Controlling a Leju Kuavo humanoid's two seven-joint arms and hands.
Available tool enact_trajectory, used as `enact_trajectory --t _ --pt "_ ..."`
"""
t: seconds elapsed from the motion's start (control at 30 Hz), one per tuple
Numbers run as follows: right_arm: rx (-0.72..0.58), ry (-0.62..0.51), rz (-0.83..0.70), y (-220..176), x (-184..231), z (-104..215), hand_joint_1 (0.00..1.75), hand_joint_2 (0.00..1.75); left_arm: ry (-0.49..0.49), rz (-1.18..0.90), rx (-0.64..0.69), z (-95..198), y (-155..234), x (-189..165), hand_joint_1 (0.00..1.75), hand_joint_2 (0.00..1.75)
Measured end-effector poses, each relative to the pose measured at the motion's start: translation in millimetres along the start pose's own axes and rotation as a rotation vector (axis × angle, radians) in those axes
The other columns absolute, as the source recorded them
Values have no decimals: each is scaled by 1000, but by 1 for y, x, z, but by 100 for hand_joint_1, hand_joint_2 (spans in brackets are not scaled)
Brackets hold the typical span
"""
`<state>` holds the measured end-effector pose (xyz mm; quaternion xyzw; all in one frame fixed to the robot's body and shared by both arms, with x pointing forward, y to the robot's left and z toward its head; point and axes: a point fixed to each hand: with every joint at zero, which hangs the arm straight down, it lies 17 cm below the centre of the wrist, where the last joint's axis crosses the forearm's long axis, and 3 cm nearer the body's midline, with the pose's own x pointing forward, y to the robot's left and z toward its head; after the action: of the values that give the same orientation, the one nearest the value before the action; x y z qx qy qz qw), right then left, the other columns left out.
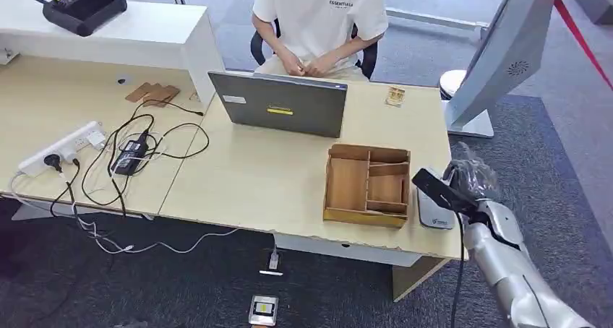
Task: Pass the card to the sensor for recognition and then transmit it.
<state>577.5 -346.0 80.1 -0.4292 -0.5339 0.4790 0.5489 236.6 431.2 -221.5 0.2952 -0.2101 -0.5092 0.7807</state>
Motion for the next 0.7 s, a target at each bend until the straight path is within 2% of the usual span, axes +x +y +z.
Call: enact_trajectory --t 0.7 --pt "43 19 -21 28 4 12 175 175 -1 -10 1 0 1 0 0 0"
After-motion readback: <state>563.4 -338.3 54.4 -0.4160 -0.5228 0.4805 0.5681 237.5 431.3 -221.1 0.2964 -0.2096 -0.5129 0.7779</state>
